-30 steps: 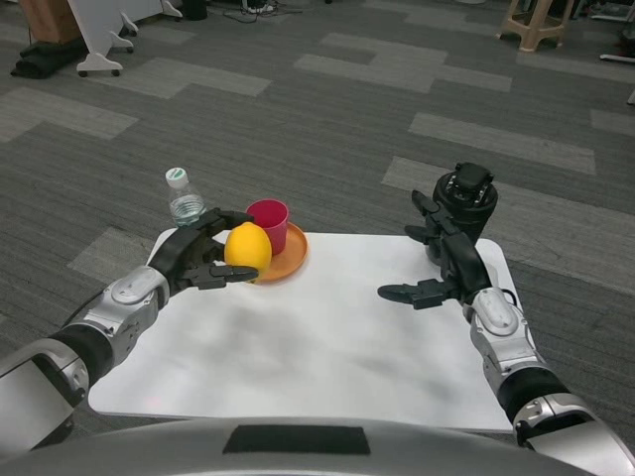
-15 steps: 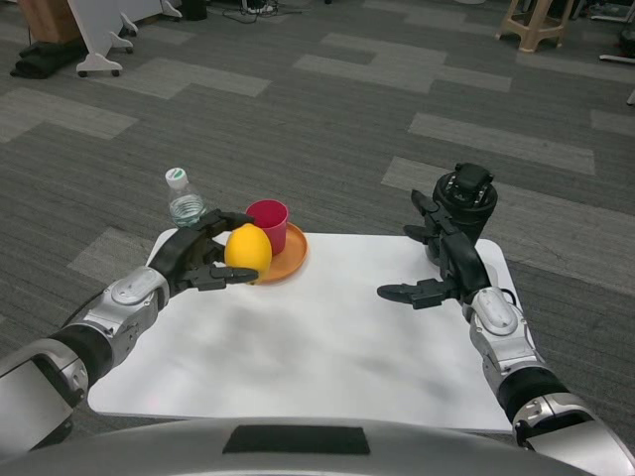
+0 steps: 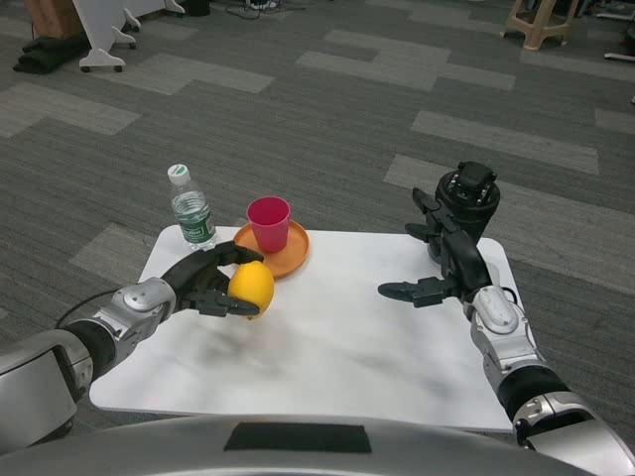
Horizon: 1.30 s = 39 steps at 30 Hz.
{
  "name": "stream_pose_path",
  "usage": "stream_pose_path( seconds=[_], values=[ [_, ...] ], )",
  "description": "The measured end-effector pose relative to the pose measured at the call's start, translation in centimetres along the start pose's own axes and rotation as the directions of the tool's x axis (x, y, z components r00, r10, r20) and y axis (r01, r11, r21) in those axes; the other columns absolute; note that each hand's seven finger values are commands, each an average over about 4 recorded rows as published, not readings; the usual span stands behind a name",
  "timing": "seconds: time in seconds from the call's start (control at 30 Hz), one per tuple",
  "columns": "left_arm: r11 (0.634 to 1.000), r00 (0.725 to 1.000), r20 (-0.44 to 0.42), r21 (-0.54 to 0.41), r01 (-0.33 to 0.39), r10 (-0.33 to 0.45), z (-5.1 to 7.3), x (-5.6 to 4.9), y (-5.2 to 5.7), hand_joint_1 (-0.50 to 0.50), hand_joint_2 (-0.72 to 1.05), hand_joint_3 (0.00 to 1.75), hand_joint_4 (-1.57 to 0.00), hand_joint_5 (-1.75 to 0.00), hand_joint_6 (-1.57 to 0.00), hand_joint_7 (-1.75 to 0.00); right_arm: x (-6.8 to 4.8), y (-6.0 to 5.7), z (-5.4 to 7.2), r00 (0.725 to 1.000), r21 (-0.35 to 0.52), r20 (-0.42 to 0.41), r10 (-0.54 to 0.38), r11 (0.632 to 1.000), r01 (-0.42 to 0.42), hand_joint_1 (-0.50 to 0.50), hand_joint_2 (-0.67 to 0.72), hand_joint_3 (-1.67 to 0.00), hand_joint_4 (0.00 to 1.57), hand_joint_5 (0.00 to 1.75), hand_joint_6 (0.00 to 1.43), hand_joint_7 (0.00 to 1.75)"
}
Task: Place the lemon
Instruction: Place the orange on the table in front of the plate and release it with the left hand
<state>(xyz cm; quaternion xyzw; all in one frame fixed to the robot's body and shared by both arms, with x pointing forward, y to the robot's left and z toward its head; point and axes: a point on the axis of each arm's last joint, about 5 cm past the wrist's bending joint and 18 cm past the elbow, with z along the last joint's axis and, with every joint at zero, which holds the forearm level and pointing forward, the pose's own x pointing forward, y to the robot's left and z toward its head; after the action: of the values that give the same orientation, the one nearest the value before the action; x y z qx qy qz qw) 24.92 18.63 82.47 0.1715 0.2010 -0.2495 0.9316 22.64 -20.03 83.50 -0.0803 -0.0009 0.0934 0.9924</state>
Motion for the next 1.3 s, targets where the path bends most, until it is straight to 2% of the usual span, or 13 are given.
stream_pose_path(
  seconds=[0.23,0.4,0.53,0.67,0.77,0.83,0.87,0.93,1.0,1.07,1.2,1.3],
  values=[
    [0.995,0.997,-0.075,0.102,0.013,-0.006,-0.2,0.2,-0.1,0.50,1.00,0.09,-1.54,-1.75,-0.63,-1.12,0.0,0.0,0.0,1.000,0.000,0.000,0.001,1.000,-0.001,0.08,-0.22,-0.48,0.00,0.78,0.00,0.12],
    [0.988,0.993,-0.118,0.149,0.027,-0.009,-0.3,0.4,-0.5,0.50,0.98,0.09,-1.53,-1.75,-0.63,-1.05,0.0,0.0,0.0,1.000,0.000,-0.001,0.002,1.000,-0.002,0.08,-0.22,-0.48,0.00,0.78,0.00,0.12],
    [0.977,0.991,-0.137,0.210,0.029,0.000,-0.4,0.5,-0.7,0.50,1.05,0.09,-1.46,-1.75,-0.48,-0.91,0.0,0.0,0.0,1.000,0.000,-0.002,0.002,1.000,-0.002,0.08,-0.22,-0.48,0.00,0.78,0.00,0.10],
    [0.941,0.991,-0.128,0.338,0.022,0.022,0.0,0.7,-0.8,0.50,1.05,0.09,-1.41,-1.75,-0.45,-0.73,0.0,0.0,0.0,1.000,0.000,-0.002,0.002,1.000,-0.002,0.08,-0.22,-0.48,0.00,0.82,0.00,0.14],
    [0.905,0.993,-0.115,0.424,0.023,0.029,0.4,0.9,-0.9,0.50,1.05,0.09,-1.38,-1.75,-0.45,-0.66,0.0,0.1,0.0,1.000,0.000,-0.002,0.003,1.000,-0.003,0.08,-0.22,-0.48,0.00,0.80,0.00,0.09],
    [0.888,0.994,-0.108,0.459,0.026,0.027,0.5,1.0,-1.0,0.50,1.05,0.09,-1.31,-1.75,-0.43,-0.63,0.0,0.1,0.0,1.000,0.000,-0.002,0.003,1.000,-0.003,0.08,-0.22,-0.48,0.00,0.78,0.00,0.10],
    [0.881,0.994,-0.105,0.473,0.027,0.026,0.5,1.0,-1.0,0.50,1.05,0.09,-1.23,-1.75,-0.43,-0.61,0.0,0.1,0.0,1.000,0.000,-0.002,0.003,1.000,-0.003,0.08,-0.22,-0.48,0.00,0.78,0.00,0.10],
    [0.869,0.995,-0.097,0.493,0.024,0.027,0.6,1.1,-1.1,0.50,1.05,0.09,-0.90,-1.75,-0.39,-0.51,0.0,0.1,0.0,1.000,0.000,-0.002,0.003,1.000,-0.003,0.08,-0.22,-0.48,0.00,0.78,0.00,0.09],
    [0.864,0.996,-0.087,0.503,0.016,0.032,0.8,1.2,-1.2,0.50,1.05,0.09,-0.45,-1.64,-0.34,-0.40,0.0,0.1,0.0,1.000,0.000,-0.002,0.003,1.000,-0.003,0.08,-0.22,-0.48,0.00,0.82,0.00,0.10],
    [0.861,0.996,-0.080,0.509,0.009,0.037,1.0,1.3,-1.1,0.50,1.05,0.09,-0.22,-1.51,-0.31,-0.35,0.0,0.1,0.0,1.000,0.000,-0.002,0.004,1.000,-0.004,0.08,-0.22,-0.48,0.00,0.82,0.00,0.12],
    [0.856,0.996,-0.080,0.517,0.011,0.036,1.0,1.3,-1.2,0.50,1.05,0.09,-0.07,-1.41,-0.29,-0.23,0.0,0.1,0.0,1.000,0.000,-0.003,0.004,1.000,-0.004,0.08,-0.21,-0.48,0.00,0.82,0.00,0.10],
    [0.854,0.996,-0.081,0.520,0.013,0.034,0.9,1.3,-1.2,0.50,1.05,0.09,0.00,-1.23,-0.25,-0.14,0.0,0.1,0.0,1.000,0.000,-0.003,0.004,1.000,-0.004,0.08,-0.19,-0.48,0.00,0.78,0.00,0.10]
  ],
)
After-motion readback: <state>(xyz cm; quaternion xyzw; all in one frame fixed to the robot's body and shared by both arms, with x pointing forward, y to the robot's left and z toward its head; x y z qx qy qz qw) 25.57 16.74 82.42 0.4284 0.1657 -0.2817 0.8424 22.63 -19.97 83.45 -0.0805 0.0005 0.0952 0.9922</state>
